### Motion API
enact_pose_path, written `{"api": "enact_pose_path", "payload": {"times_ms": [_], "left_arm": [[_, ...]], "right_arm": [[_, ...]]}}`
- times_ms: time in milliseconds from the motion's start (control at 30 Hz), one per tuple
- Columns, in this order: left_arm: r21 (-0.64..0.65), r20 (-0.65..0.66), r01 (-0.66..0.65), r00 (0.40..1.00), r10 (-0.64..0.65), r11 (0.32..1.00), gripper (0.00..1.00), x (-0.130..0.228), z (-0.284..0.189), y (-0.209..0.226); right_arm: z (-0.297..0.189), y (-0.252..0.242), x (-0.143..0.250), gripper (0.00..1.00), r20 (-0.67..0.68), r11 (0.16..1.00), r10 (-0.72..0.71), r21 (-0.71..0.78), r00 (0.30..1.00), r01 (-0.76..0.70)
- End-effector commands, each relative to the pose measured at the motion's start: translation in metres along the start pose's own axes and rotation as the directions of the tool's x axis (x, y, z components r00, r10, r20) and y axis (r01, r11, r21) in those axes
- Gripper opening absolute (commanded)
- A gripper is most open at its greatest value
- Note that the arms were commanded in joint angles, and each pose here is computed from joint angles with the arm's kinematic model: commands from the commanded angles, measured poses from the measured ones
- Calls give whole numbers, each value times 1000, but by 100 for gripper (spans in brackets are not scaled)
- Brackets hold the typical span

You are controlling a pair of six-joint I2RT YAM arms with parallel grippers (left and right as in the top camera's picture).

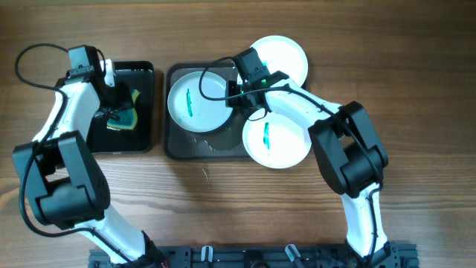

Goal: Clean dirty plates on tray and stack at the side
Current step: 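Grasp the green-yellow sponge with the left gripper and lift it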

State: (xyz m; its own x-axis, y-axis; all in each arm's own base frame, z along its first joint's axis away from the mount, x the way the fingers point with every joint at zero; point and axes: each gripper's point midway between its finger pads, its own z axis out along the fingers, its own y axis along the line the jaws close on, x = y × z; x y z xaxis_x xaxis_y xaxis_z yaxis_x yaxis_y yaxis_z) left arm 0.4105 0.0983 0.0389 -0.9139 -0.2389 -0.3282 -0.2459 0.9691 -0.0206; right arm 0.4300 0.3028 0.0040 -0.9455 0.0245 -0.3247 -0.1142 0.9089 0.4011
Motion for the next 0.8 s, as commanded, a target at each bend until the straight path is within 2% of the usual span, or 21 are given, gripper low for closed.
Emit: {"api": "enact_pose_path", "payload": {"times_ms": [0, 167, 300, 367, 400, 567, 767], "left_arm": [[23, -13, -30, 999, 30, 999, 53, -1, 10, -7], [24, -47, -37, 998, 38, 999, 52, 7, 22, -9], [24, -49, -36, 998, 37, 999, 45, 7, 26, -9], [24, -40, -36, 999, 37, 999, 28, 5, 26, -9], [24, -35, -34, 999, 35, 999, 4, 4, 26, -9], [25, -24, -30, 999, 30, 999, 4, 1, 30, -10], [25, -74, -28, 997, 29, 999, 4, 13, 44, -9]], "right_arm": [[17, -18, 13, 4, -32, 998, 6, 67, 999, -4], [17, -19, 14, 4, -35, 998, 7, 69, 999, -4], [17, -19, 14, 4, -35, 998, 7, 69, 999, -4], [17, -19, 13, 4, -33, 997, 7, 72, 999, -4], [17, -19, 13, 4, -33, 997, 7, 72, 999, -4], [17, -20, 14, 4, -34, 997, 7, 72, 999, -5], [17, -20, 16, 5, -44, 997, 9, 73, 999, -6]]}}
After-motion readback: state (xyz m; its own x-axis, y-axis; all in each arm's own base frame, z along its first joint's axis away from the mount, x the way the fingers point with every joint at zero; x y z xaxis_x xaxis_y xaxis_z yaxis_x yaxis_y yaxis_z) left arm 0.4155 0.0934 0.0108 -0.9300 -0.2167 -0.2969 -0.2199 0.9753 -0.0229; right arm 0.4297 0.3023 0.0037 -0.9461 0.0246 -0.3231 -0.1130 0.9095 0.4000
